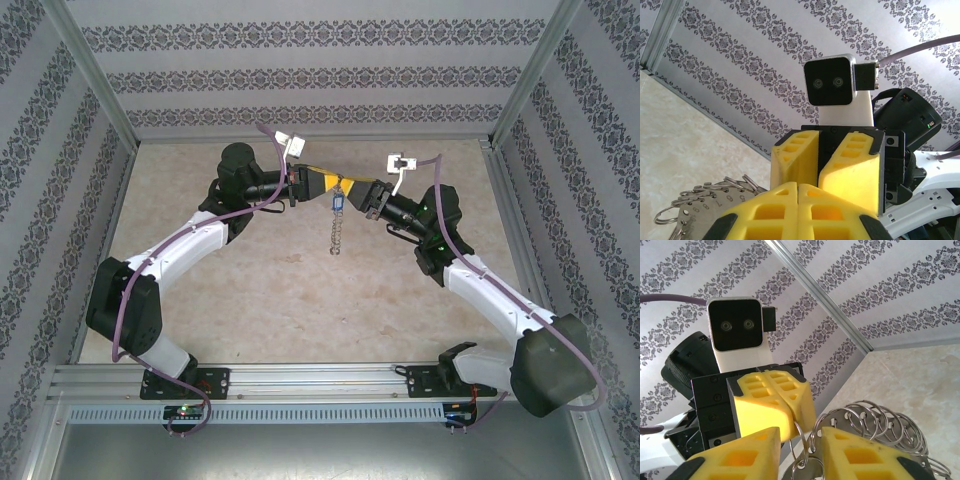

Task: Put the keys on the keyring

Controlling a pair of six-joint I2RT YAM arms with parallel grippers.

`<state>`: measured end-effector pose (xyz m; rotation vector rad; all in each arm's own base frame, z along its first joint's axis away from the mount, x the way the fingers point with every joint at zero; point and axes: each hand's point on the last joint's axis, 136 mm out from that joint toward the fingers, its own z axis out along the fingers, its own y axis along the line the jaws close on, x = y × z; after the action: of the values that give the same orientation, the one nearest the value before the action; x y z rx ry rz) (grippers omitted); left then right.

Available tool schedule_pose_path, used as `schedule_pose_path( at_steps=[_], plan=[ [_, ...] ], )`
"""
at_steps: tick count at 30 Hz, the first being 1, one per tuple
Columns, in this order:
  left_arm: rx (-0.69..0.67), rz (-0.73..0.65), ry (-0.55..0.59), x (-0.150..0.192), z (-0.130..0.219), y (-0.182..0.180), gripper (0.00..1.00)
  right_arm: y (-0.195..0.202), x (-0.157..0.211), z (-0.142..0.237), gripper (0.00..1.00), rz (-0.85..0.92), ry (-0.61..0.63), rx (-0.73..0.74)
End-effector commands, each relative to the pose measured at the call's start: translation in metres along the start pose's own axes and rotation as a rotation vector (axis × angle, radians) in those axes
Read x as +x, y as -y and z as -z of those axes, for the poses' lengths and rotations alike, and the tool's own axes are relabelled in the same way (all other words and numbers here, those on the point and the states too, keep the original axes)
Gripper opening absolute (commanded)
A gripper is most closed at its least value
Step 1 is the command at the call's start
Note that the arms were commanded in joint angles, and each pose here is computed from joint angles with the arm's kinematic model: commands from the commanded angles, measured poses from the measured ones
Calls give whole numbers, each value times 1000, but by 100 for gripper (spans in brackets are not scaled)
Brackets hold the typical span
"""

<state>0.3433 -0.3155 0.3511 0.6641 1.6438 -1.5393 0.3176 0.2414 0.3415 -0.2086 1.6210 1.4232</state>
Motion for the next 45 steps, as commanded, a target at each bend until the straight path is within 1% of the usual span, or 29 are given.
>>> schedule_pose_path(
  at_steps=[1,6,9,12,15,19,25,27,30,31,32,33,35,40,43,45],
  plan=[
    [47,-71,37,-13,-4,17,0,-23,-10,-5,27,33,19,-75],
    [46,-69,37,-13,-5,17,0,-23,-8,-7,25,29,10,-82],
    [46,-71,38,-13,-4,17,0,-24,-7,-8,21,30,7,-87],
    [45,-71,38,-13,-5,17,0,-24,-8,-8,12,31,8,-86],
    [46,-65,36,-12,-6,16,0,-23,-7,-8,0,33,6,-85],
    [21,-65,35,-13,-5,13,0,-19,-9,-9,0,30,-4,-69],
    [-76,-97,9,-15,6,6,37,4,-12,-7,0,11,-49,-27],
    [-108,-110,9,-18,13,5,46,8,-12,-7,0,11,-80,-37],
    [-159,-122,14,-25,24,1,63,13,-11,-7,0,29,-130,-39],
    [-183,-124,9,-26,27,-1,73,14,-10,-8,0,32,-149,-39],
    [-208,-128,2,-27,29,-3,88,15,-10,-8,0,40,-161,-44],
    [-222,-133,-9,-27,31,-3,99,15,-10,-8,0,41,-170,-48],
    [-266,-132,-36,-27,33,-6,100,12,-12,-7,0,49,-191,-72],
    [-394,-87,-109,-26,39,-25,100,3,-15,-8,0,75,-246,-118],
    [-432,-129,-50,-34,44,-30,100,-4,-19,-11,0,82,-276,-156],
    [-498,-187,15,-44,54,-34,100,-8,-20,-12,0,91,-296,-187]
  ],
)
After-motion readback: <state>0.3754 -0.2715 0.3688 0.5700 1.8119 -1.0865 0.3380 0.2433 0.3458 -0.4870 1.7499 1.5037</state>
